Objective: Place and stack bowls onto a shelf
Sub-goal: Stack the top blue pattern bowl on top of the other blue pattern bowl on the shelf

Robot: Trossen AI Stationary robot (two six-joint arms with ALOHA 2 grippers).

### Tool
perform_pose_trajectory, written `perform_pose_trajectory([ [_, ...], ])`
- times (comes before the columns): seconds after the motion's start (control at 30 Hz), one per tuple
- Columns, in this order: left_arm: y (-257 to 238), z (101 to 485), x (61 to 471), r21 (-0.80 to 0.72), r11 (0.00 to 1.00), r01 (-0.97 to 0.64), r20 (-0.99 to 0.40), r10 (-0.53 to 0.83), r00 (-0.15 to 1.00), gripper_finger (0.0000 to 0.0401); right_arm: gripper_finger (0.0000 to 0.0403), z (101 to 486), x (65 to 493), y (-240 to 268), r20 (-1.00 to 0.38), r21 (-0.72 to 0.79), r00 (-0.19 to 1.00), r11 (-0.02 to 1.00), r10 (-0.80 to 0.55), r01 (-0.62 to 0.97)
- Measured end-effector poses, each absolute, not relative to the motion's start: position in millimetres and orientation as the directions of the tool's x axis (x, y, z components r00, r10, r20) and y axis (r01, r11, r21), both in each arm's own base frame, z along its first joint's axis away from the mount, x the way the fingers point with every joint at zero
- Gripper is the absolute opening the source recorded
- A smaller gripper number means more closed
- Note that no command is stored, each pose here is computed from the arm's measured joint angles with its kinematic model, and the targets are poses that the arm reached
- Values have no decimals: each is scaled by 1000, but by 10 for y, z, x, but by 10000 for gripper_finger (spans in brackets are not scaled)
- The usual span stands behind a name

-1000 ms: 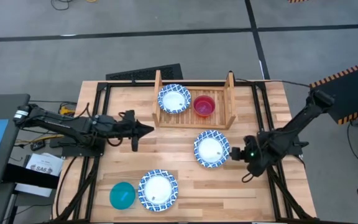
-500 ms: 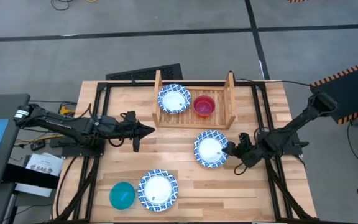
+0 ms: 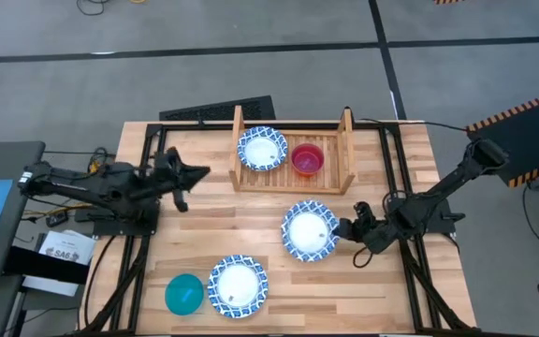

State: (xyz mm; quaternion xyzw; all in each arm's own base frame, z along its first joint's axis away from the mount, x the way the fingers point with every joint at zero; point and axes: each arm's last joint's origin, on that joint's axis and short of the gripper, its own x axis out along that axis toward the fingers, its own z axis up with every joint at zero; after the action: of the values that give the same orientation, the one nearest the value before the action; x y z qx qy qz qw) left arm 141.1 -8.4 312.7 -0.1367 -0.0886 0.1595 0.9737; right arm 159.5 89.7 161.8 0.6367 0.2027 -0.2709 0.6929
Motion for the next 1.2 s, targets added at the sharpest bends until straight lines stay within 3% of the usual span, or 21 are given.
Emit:
perform_pose_trajectory([
  [0.1, -56, 3187, 1290, -286, 906, -313, 171, 370, 913, 0, 20, 1766, 1730, 960, -594, 794, 791, 56, -146, 606],
  [0.23, -38, 3226, 1206, -284, 902, -324, 200, 387, 900, 0, 20, 1890, 2014, 959, -522, 834, 800, 21, -297, 552],
  [0.53, -40, 3149, 1212, -272, 901, -336, 129, 381, 916, 0, 20, 1965, 2986, 510, -387, 907, 732, -89, -561, 412],
  [0.67, -48, 3131, 1199, -298, 907, -298, 114, 344, 932, 0, 20, 1916, 3227, 310, -369, 924, 652, -186, -662, 333],
  [0.97, -71, 3135, 1204, -309, 927, -214, 120, 261, 958, 0, 20, 1841, 3492, -296, -443, 894, 556, -299, -703, 334],
  [1.2, -74, 3141, 1196, -369, 911, -186, 127, 247, 961, 0, 20, 2031, 3547, -649, -497, 856, 514, -300, -699, 420],
])
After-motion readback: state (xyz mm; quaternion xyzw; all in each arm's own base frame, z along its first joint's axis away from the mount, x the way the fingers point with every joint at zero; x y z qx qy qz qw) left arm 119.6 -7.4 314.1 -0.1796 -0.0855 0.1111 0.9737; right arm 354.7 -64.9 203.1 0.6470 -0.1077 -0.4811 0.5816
